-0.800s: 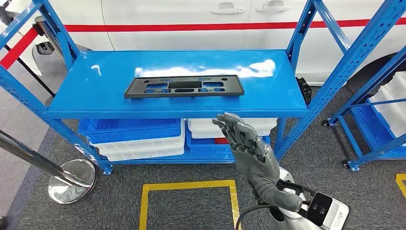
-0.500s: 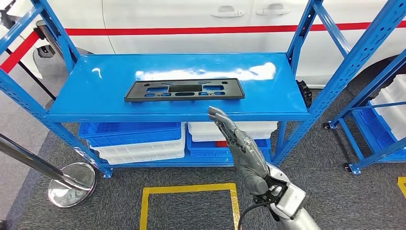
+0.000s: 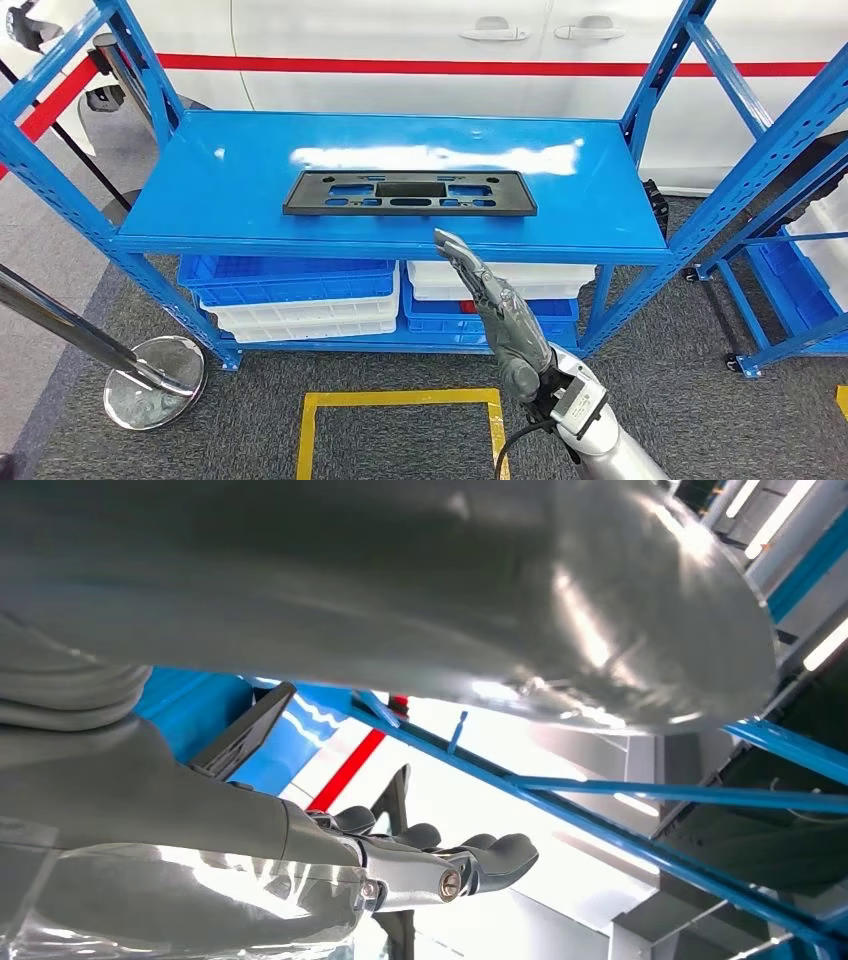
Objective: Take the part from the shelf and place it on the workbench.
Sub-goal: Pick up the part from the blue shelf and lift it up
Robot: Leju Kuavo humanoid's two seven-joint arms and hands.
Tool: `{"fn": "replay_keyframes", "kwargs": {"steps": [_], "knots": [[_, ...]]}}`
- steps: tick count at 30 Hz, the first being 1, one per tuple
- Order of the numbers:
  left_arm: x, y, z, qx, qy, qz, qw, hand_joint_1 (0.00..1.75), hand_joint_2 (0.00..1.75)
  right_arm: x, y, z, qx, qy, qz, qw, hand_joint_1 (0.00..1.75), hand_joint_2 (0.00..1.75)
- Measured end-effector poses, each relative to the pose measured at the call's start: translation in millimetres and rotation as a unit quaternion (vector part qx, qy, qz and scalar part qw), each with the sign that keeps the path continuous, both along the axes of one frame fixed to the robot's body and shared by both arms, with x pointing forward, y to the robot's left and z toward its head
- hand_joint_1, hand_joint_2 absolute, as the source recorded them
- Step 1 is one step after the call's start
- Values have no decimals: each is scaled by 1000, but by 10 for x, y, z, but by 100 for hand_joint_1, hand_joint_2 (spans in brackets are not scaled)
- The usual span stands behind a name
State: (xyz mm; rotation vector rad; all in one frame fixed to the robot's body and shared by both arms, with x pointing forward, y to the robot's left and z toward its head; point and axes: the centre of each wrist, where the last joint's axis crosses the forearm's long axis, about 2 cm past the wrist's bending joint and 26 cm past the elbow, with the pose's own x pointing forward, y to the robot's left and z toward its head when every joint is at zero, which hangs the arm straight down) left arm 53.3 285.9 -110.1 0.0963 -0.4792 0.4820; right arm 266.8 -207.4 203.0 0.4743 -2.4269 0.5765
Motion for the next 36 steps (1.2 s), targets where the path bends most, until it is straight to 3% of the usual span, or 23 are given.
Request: {"fn": "replay_keyframes", "kwargs": {"steps": [36], "knots": [[-95, -24, -12, -4, -6, 15, 1000, 0, 0, -63, -82, -459, -47, 59, 8, 997, 0, 0]]}}
